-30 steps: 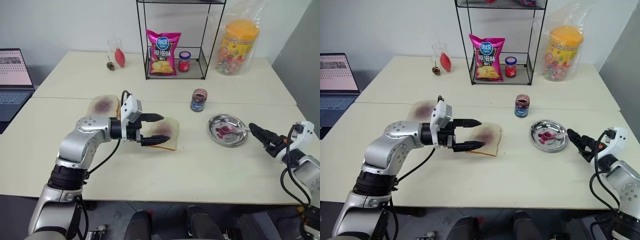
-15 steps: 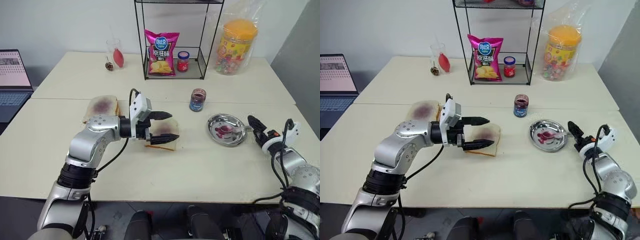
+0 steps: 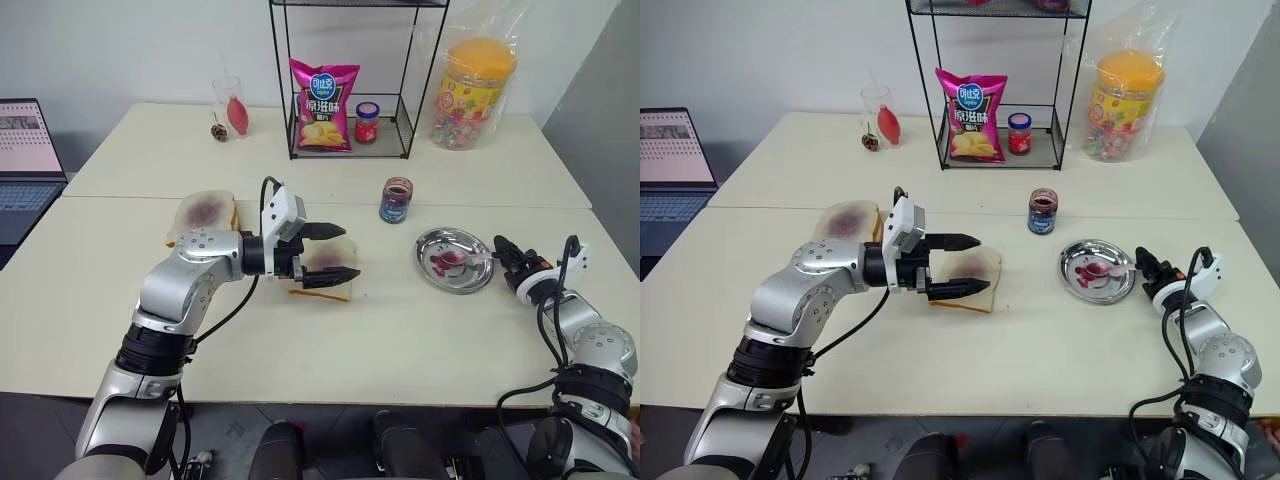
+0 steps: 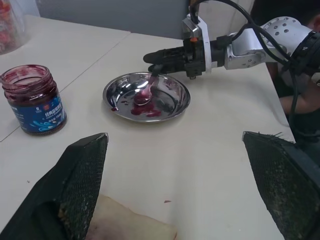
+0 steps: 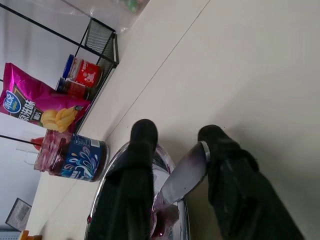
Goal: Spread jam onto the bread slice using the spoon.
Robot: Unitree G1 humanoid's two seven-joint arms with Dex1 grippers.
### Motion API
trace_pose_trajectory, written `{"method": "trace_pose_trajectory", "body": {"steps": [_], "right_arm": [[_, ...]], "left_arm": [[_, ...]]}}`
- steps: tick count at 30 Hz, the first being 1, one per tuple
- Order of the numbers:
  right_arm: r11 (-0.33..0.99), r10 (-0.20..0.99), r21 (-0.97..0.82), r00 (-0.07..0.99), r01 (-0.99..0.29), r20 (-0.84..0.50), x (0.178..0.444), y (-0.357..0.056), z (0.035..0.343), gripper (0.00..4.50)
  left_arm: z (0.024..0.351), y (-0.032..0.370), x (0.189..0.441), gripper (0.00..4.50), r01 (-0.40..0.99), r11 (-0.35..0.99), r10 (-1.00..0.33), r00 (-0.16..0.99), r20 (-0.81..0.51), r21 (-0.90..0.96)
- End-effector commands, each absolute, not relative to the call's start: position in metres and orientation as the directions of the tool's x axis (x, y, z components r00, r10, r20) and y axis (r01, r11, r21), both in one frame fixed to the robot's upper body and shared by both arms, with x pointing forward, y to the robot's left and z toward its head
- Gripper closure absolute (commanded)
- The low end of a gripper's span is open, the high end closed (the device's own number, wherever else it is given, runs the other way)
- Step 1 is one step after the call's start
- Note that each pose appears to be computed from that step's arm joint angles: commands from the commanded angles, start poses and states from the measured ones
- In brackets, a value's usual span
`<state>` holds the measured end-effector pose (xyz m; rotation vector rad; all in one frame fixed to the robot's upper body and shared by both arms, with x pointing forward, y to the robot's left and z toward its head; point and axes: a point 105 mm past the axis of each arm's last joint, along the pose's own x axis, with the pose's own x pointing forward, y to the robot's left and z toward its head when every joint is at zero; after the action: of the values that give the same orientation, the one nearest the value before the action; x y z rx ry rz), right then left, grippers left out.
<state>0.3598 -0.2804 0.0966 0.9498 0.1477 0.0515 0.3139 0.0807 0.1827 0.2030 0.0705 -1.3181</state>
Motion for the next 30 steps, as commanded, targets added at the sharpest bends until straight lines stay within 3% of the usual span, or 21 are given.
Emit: {"method": "trace_pose_trajectory", "body": {"steps": [1, 3, 9, 15, 20, 27, 30], "right_arm": [[0.577, 0.086, 0.816, 0.995, -0.016, -0.041, 0.361, -0.286, 0.112, 3.98], [0.577, 0.088, 0.817, 0.995, -0.019, -0.039, 0.36, -0.287, 0.112, 4.45], [0.615, 0.119, 0.786, 0.993, -0.066, -0.009, 0.358, -0.285, 0.123, 4.48], [0.629, 0.224, 0.724, 0.958, -0.283, 0.179, 0.365, -0.263, 0.194, 4.48], [0.62, 0.281, 0.687, 0.925, -0.379, 0.257, 0.38, -0.237, 0.241, 4.48], [0.699, 0.314, 0.573, 0.904, -0.428, 0.292, 0.415, -0.196, 0.278, 4.48], [0.736, 0.328, 0.518, 0.899, -0.435, 0.29, 0.425, -0.188, 0.278, 4.48]], "left_arm": [[0.193, 0.079, 0.312, 0.0, 0.964, 0.217, -0.958, 0.241, -0.157, 0.156], [0.193, 0.079, 0.312, 0.0, 0.963, 0.219, -0.957, 0.243, -0.156, 0.158], [0.194, 0.08, 0.315, 0.0, 0.959, 0.228, -0.954, 0.254, -0.157, 0.166], [0.2, 0.098, 0.333, 0.0, 0.927, 0.33, -0.924, 0.355, -0.14, 0.177], [0.21, 0.103, 0.341, 0.0, 0.907, 0.392, -0.91, 0.407, -0.076, 0.153], [0.215, 0.102, 0.344, 0.0, 0.886, 0.439, -0.893, 0.448, -0.034, 0.147], [0.215, 0.102, 0.344, 0.0, 0.88, 0.451, -0.888, 0.459, -0.029, 0.149]]}}
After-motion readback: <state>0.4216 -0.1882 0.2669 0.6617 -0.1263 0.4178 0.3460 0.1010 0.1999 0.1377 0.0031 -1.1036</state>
